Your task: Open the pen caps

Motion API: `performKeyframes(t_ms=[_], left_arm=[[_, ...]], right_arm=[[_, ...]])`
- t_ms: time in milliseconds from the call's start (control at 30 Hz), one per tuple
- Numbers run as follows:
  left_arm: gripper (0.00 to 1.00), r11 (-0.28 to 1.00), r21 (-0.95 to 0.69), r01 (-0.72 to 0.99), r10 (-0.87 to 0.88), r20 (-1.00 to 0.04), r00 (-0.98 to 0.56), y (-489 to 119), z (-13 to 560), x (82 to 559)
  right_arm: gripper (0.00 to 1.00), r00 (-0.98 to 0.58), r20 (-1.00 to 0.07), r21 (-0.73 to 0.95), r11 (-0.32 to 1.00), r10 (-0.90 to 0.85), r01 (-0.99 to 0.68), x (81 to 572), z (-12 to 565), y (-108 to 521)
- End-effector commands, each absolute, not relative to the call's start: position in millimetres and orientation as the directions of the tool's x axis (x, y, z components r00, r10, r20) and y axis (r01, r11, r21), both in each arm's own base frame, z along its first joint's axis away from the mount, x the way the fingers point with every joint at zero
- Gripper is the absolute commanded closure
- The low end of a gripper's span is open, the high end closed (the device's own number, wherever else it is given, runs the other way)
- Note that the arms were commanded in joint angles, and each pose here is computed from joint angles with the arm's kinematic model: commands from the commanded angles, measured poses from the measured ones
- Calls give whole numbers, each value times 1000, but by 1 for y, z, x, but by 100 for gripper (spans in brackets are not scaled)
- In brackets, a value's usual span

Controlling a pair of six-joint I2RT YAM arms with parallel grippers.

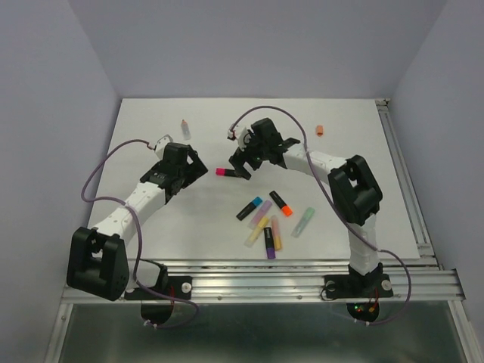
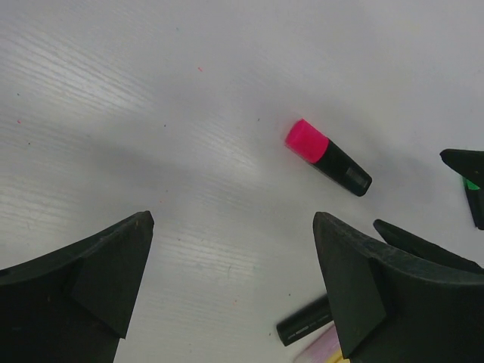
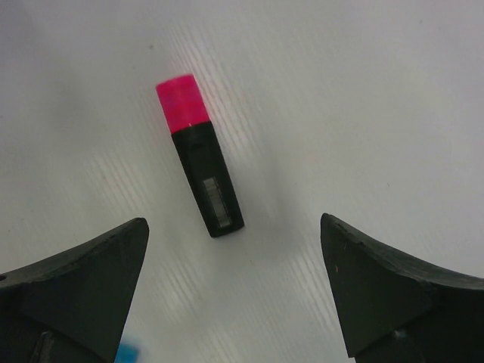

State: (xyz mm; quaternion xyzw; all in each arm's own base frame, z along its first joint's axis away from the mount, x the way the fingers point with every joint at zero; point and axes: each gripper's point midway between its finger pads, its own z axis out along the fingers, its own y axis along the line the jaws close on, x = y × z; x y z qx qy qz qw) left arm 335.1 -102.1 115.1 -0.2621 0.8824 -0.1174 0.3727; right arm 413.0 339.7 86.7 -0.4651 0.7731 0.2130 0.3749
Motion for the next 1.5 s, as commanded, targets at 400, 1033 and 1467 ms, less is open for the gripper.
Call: performKeyframes(t_ms=[400, 1033, 1467], left_arm=[[1, 805, -358, -472, -582, -631, -514, -76, 120, 321], [1, 814, -331, -478, -565, -644, -516, -72, 118, 323], [1, 825, -364, -432, -557, -654, -512, -77, 131, 324]], right_arm=[[11, -133, -779, -112, 345, -612, -932, 441, 83, 441], [70, -167, -692, -67, 292, -703, -954, 406, 37, 429], [99, -206, -847, -74, 492, -490, -867, 422, 99, 437]])
